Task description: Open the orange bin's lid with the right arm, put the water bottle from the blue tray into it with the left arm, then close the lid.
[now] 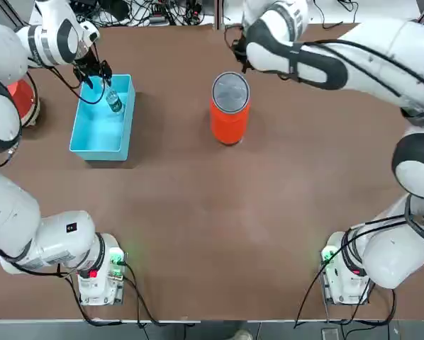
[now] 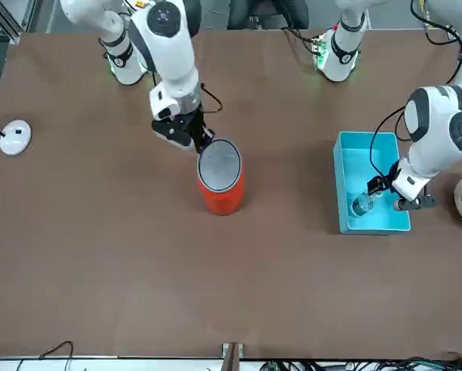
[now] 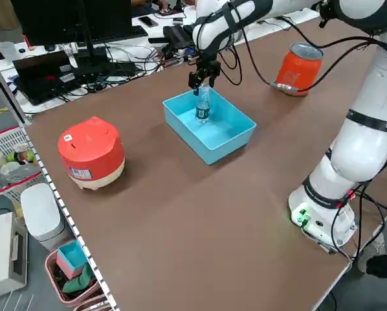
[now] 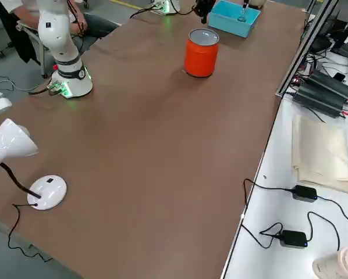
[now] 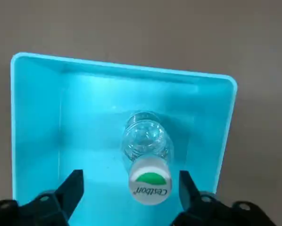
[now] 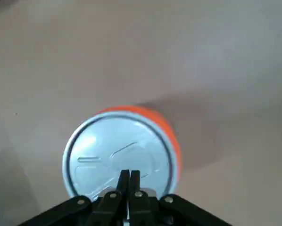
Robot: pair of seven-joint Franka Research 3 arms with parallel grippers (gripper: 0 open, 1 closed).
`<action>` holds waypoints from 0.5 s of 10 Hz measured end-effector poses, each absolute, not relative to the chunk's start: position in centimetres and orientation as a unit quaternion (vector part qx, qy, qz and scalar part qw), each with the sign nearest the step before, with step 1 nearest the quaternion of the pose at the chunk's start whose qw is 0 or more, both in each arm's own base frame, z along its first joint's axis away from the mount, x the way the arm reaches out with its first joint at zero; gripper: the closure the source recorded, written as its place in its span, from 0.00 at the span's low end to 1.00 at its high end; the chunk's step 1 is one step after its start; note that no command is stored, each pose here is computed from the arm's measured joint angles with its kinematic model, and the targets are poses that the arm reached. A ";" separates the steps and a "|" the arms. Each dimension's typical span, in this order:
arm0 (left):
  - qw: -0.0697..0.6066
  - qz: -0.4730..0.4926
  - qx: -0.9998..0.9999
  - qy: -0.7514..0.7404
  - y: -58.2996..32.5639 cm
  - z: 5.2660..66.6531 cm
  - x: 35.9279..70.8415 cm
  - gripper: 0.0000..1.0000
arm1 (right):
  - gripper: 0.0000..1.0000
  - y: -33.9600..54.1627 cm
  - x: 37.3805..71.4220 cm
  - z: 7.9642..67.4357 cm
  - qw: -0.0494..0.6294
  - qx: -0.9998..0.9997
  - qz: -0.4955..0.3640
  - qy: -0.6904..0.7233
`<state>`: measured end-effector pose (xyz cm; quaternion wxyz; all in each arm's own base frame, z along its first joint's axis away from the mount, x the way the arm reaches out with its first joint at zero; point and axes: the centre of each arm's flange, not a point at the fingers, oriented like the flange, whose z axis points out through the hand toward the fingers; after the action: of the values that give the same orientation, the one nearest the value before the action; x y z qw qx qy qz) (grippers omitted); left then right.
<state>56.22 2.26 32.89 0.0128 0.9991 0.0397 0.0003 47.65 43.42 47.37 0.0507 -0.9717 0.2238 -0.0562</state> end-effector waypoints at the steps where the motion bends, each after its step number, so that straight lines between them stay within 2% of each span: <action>1: 0.013 0.005 0.999 0.041 2.2 32.8 56.3 0.15 | 0.94 45.4 47.3 46.1 0.047 -0.972 -0.052 0.222; 3: 0.015 0.008 0.999 0.051 2.0 32.1 56.5 0.30 | 0.94 47.9 47.0 43.7 0.041 -0.974 -0.046 0.218; 5: 0.016 0.009 0.998 0.052 1.7 31.8 56.6 0.61 | 0.95 48.4 47.4 42.3 0.039 -0.974 -0.044 0.219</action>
<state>56.64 1.74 31.76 0.0155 0.9985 0.0521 0.0092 47.36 48.35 42.34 0.0388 -0.9739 0.2193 -0.0442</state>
